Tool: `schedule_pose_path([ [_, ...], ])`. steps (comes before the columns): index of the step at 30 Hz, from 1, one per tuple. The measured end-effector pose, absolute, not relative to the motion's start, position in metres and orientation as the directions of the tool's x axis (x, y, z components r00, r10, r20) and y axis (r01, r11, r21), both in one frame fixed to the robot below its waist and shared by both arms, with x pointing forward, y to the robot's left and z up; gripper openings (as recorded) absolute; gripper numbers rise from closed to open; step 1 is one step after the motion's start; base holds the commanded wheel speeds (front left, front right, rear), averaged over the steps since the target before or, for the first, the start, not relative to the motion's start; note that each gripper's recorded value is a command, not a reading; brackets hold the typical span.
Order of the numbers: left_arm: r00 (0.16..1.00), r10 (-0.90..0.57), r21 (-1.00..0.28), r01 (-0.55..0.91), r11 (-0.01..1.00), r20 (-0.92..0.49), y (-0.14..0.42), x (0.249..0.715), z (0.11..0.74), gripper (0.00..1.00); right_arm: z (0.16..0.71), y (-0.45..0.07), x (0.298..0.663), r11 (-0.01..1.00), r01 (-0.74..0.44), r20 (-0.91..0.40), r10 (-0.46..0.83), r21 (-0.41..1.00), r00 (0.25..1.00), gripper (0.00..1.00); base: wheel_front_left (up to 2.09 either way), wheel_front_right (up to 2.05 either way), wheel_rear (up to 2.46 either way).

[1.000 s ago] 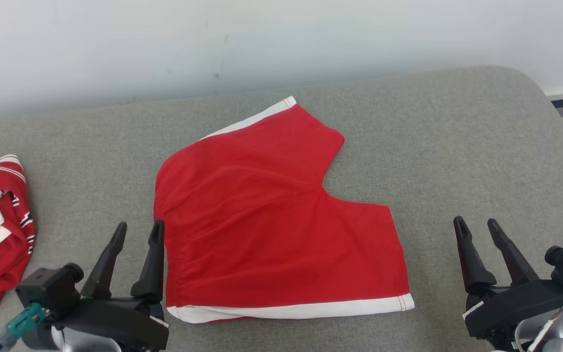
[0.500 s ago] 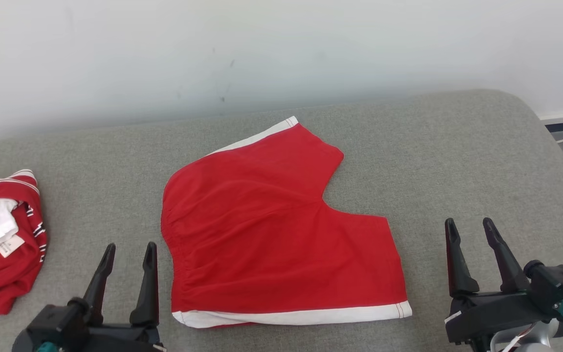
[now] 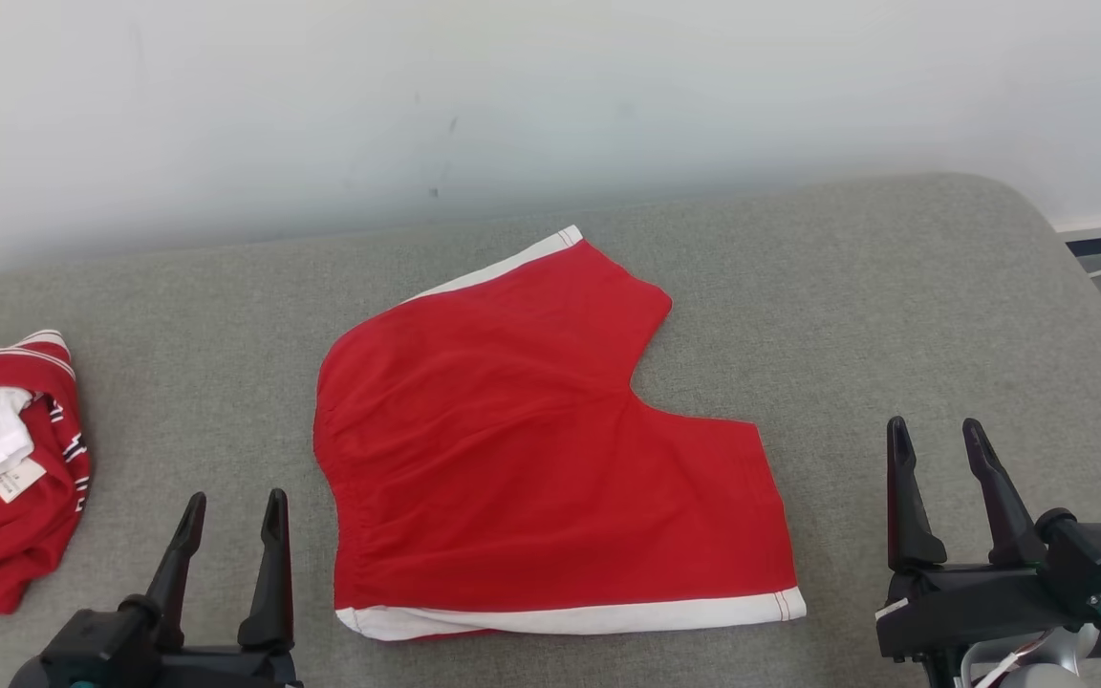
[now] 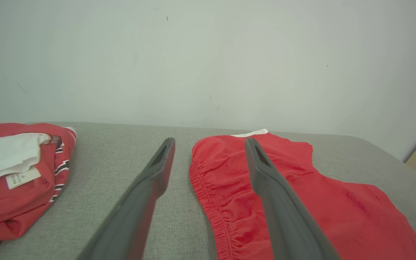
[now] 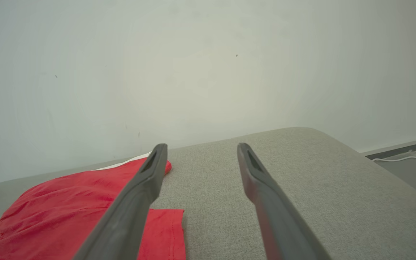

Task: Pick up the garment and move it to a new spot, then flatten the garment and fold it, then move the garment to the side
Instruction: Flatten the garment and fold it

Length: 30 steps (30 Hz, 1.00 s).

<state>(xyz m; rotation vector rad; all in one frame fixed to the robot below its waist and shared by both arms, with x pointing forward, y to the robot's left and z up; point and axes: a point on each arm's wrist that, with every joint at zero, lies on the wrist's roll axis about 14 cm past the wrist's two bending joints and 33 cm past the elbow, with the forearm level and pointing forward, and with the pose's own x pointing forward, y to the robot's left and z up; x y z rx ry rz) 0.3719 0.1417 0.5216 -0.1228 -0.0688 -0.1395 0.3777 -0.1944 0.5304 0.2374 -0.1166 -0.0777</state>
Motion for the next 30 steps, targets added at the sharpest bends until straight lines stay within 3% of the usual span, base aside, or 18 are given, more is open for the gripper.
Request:
schedule_pose_path([
  [6,0.987,-0.156,-0.118,0.16,0.98,0.049,0.135,0.372,0.513,1.0,0.523,-0.191,0.38,0.971,0.06,0.089,-0.082,0.233,0.993,1.0,0.0,0.0,0.0],
  [10,0.974,-0.221,-0.135,0.212,0.968,-0.056,0.121,0.368,0.49,1.0,0.512,-0.184,0.381,0.98,0.03,0.055,-0.041,0.195,0.998,1.0,0.0,0.0,0.0],
  [21,0.892,-0.278,-0.215,0.212,0.953,-0.356,0.113,0.349,0.428,1.0,0.446,-0.162,0.366,0.989,-0.05,-0.222,0.081,0.142,0.972,1.0,0.0,0.0,0.0],
  [30,0.783,-0.307,-0.256,0.194,0.947,-0.54,0.111,0.332,0.388,1.0,0.399,-0.143,0.353,0.984,-0.102,-0.426,0.156,0.146,0.891,1.0,0.0,0.0,0.0],
])
